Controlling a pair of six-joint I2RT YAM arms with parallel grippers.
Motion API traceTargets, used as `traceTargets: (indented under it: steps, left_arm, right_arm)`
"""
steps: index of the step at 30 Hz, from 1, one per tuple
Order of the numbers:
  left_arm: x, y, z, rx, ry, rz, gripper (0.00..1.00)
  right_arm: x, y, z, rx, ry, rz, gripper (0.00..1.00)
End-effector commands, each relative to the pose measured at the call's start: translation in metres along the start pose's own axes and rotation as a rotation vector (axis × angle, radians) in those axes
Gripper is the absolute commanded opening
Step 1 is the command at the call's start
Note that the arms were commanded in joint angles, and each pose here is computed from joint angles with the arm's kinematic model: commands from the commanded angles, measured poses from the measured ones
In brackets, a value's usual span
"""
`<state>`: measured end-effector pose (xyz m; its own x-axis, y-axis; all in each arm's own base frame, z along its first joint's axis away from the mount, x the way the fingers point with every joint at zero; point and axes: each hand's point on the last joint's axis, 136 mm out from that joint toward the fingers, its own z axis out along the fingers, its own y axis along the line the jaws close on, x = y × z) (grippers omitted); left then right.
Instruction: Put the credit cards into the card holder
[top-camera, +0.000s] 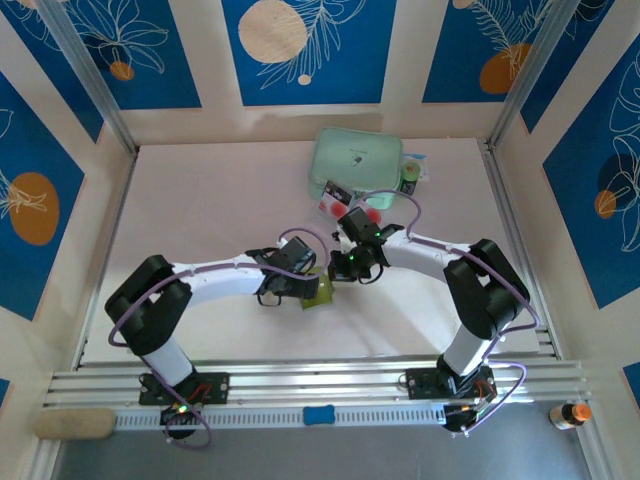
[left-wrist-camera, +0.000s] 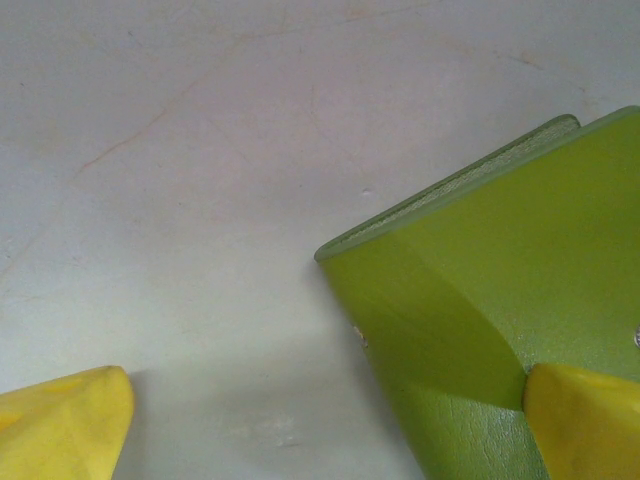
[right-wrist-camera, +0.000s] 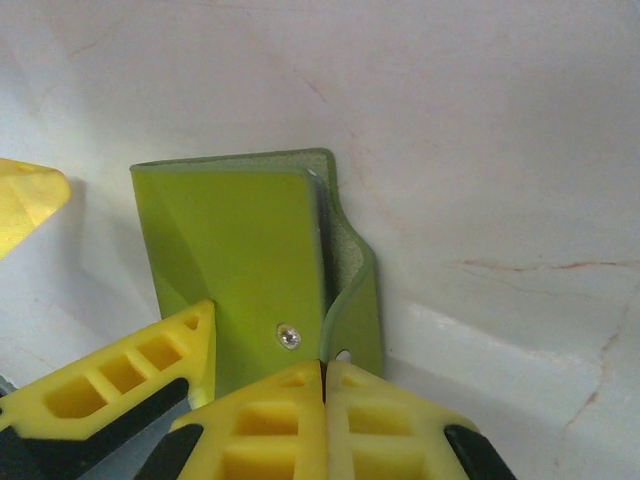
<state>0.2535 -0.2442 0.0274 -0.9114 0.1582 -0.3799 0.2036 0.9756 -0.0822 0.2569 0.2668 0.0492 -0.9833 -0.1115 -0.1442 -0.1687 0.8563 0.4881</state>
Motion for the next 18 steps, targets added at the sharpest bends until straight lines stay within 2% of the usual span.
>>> traceTargets:
  steps: [1,18]
  left_arm:
    - [0.029,0.023,0.007,-0.089,0.081,0.048,1.0]
    - [0.027,0.023,0.004,-0.085,0.067,0.043,1.0]
  right_arm:
    - [-0.003,0.019,-0.006,-0.075,-0.003,-0.021,0.0]
    - [0.008,0.026,0.019,-0.103,0.061,-0.014,0.0]
